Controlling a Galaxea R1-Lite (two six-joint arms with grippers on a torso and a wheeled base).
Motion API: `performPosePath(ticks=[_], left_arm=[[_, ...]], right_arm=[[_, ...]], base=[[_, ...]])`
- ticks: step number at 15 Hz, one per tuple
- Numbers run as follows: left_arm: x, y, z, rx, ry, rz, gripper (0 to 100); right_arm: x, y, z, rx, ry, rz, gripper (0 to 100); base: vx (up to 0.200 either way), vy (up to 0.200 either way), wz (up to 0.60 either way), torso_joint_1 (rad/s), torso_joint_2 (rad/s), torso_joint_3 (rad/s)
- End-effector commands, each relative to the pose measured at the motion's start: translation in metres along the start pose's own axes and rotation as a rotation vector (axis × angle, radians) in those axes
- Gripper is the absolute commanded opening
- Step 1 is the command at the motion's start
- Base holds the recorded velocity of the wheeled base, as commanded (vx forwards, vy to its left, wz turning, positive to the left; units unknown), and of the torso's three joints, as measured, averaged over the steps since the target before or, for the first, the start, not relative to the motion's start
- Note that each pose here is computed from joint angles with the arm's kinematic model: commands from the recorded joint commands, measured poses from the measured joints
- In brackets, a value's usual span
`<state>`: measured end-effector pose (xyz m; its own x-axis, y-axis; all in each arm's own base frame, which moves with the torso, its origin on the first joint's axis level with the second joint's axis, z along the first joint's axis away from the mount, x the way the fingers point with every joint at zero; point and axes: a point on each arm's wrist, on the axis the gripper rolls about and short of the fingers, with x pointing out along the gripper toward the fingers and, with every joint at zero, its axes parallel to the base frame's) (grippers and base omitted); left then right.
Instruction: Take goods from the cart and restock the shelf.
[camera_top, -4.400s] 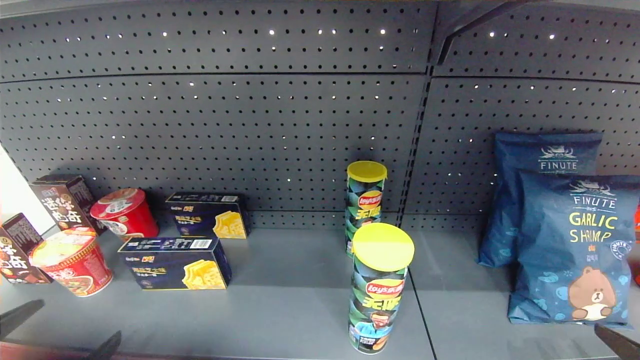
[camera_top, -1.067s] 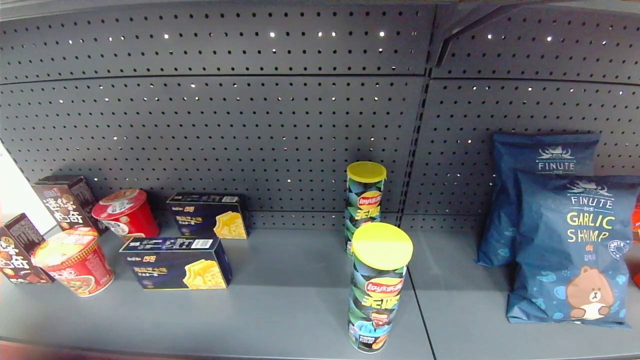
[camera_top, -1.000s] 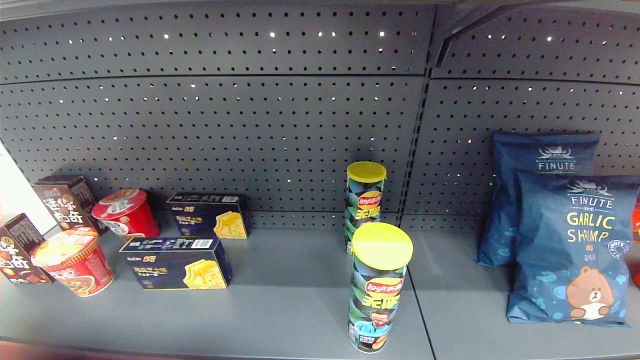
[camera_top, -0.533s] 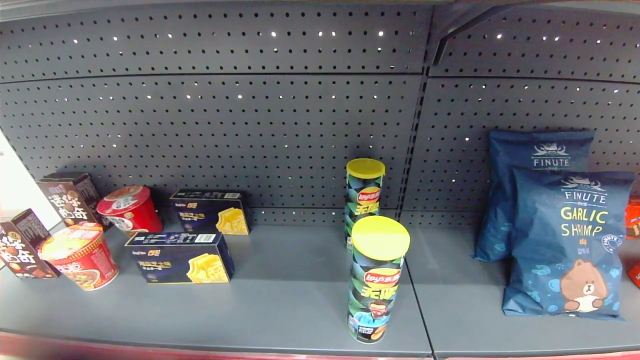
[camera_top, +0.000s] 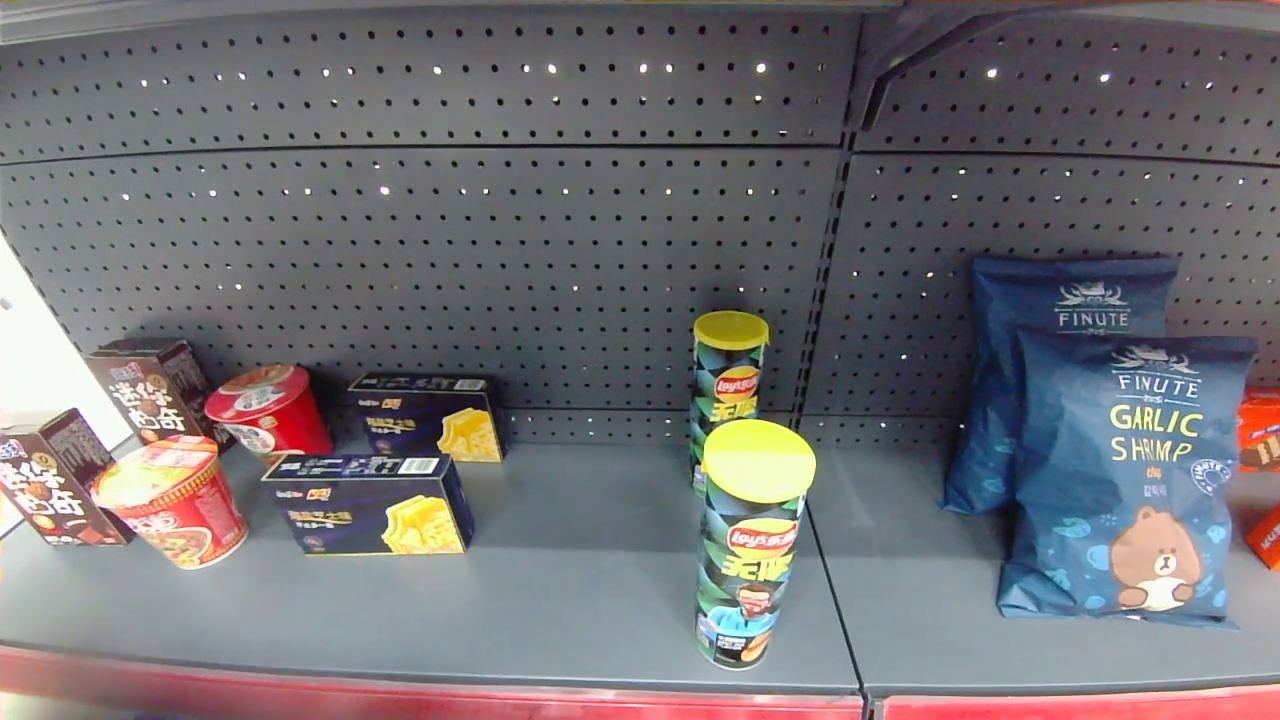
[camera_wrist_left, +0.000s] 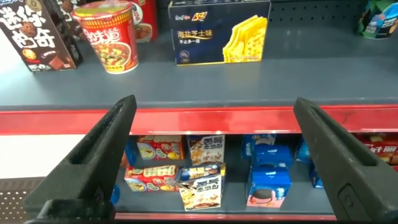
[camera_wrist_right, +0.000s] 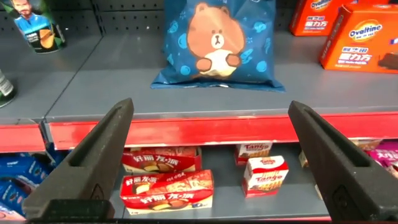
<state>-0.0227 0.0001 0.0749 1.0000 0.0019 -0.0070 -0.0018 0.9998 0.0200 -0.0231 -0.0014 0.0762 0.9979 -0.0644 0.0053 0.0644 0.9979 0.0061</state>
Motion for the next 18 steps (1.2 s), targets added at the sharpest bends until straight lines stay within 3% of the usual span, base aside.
performPosePath(ticks=[1,10,12,18], left_arm=[[-0.0001,0.0,-0.0001,0.0,-0.001,0.003,100],[-0.0001,0.0001,-0.0001,0.008,-0.001,0.004,100],[-0.0001,0.0002,-0.0001,0.011,-0.001,0.009,100],[-0.0001,0.0001,-0.0001,-0.002,-0.001,0.007,100]], right_arm=[[0.0001,0.0,0.0001,0.0,0.001,0.0,100],[0.0001,0.0,0.0001,0.0,0.001,-0.001,100],[0.0001,0.0,0.0001,0.0,0.001,0.0,100],[0.0001,0.0,-0.0001,0.0,0.002,0.0,100]], base=[[0.0,0.0,0.0,0.0,0.0,0.0],[0.0,0.0,0.0,0.0,0.0,0.0],[0.0,-0.2,0.0,0.0,0.0,0.002],[0.0,0.0,0.0,0.0,0.0,0.0]])
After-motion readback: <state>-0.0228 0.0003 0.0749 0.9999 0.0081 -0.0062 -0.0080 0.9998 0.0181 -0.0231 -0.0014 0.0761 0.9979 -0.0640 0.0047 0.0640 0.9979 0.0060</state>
